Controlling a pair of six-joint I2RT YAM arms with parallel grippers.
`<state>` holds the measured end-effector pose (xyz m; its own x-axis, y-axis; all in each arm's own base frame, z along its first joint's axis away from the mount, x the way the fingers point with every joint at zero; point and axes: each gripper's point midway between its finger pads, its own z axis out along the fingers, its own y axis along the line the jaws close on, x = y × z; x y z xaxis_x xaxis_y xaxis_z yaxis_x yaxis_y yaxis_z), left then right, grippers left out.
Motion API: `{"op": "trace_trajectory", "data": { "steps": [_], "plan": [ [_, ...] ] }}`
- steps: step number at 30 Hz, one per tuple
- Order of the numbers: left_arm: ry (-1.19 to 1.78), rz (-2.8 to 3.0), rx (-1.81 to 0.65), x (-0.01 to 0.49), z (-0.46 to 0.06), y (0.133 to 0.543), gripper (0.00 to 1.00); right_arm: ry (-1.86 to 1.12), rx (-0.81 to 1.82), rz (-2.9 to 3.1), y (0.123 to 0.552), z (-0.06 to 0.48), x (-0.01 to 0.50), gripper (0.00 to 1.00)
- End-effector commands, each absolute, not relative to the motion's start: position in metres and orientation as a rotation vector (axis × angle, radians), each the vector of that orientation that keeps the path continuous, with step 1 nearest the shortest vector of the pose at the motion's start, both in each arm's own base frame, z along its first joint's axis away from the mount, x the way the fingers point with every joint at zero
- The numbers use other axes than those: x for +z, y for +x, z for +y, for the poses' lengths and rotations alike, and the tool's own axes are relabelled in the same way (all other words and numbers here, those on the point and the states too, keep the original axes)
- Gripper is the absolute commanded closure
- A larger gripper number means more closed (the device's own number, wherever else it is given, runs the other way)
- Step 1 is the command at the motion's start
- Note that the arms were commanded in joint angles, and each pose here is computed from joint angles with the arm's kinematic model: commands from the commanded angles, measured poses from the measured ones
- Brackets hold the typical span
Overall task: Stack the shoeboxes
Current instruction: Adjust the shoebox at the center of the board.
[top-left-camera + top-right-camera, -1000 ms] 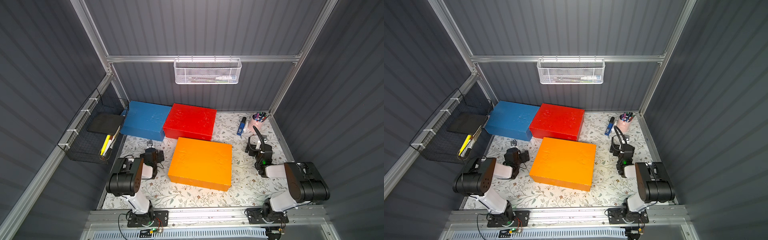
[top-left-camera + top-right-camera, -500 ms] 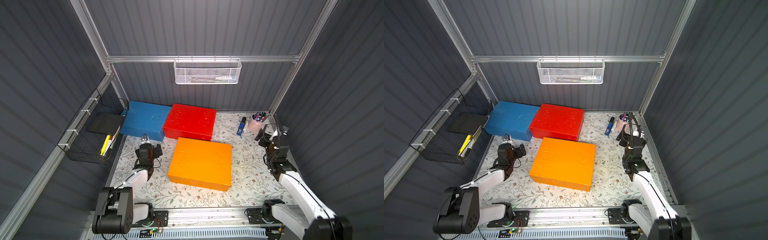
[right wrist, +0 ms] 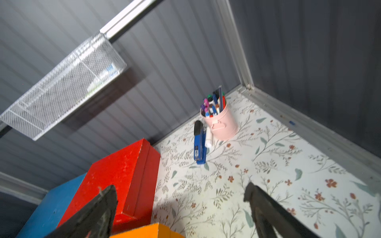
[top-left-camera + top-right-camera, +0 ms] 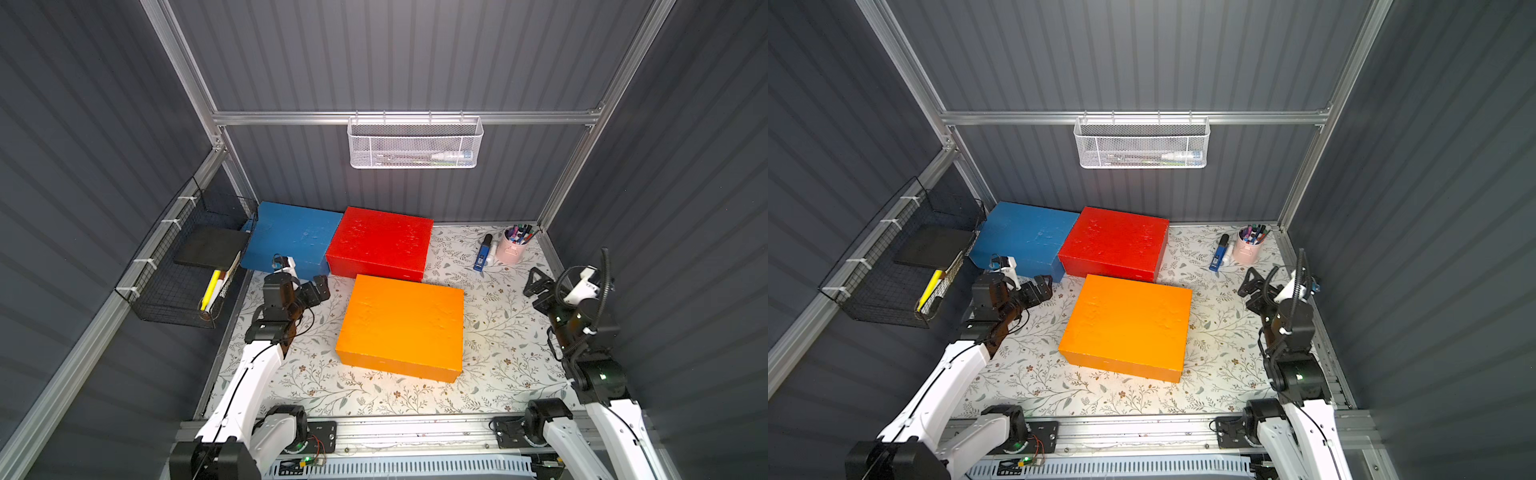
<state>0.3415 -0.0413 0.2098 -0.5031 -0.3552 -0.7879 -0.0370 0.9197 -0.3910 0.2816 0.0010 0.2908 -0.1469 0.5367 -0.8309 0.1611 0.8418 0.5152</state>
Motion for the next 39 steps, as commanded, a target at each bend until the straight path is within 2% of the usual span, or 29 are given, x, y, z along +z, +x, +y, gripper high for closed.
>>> {"op": "trace_trajectory", "data": {
  "steps": [1,7,13,19,24,26,32,39],
  "plan": [
    [-0.392,2.097,-0.537,0.219,-0.052,0.337,0.01,0.471,0.433,1.857,0.302,0.038,0.270,0.01],
    [-0.254,2.132,-0.645,0.225,-0.077,0.369,0.01,0.401,0.494,2.025,0.352,0.086,0.255,0.01],
    [-0.140,2.186,-0.634,0.213,-0.088,0.423,0.01,0.345,0.578,2.037,0.384,0.114,0.254,0.01],
    [-0.120,2.234,-0.585,0.198,-0.087,0.464,0.01,0.323,0.611,2.103,0.418,0.135,0.230,0.01],
    [-0.103,2.271,-0.551,0.187,-0.087,0.491,0.01,0.307,0.704,2.169,0.455,0.163,0.207,0.08],
    [-0.085,2.246,-0.553,0.199,-0.090,0.506,0.01,0.309,0.758,2.192,0.470,0.175,0.199,0.11],
    [-0.025,2.268,-0.516,0.195,-0.105,0.520,0.01,0.325,1.000,2.221,0.504,0.210,0.174,0.13],
    [0.022,2.281,-0.465,0.196,-0.119,0.512,0.01,0.383,1.217,2.203,0.533,0.225,0.146,0.17]
  ]
}}
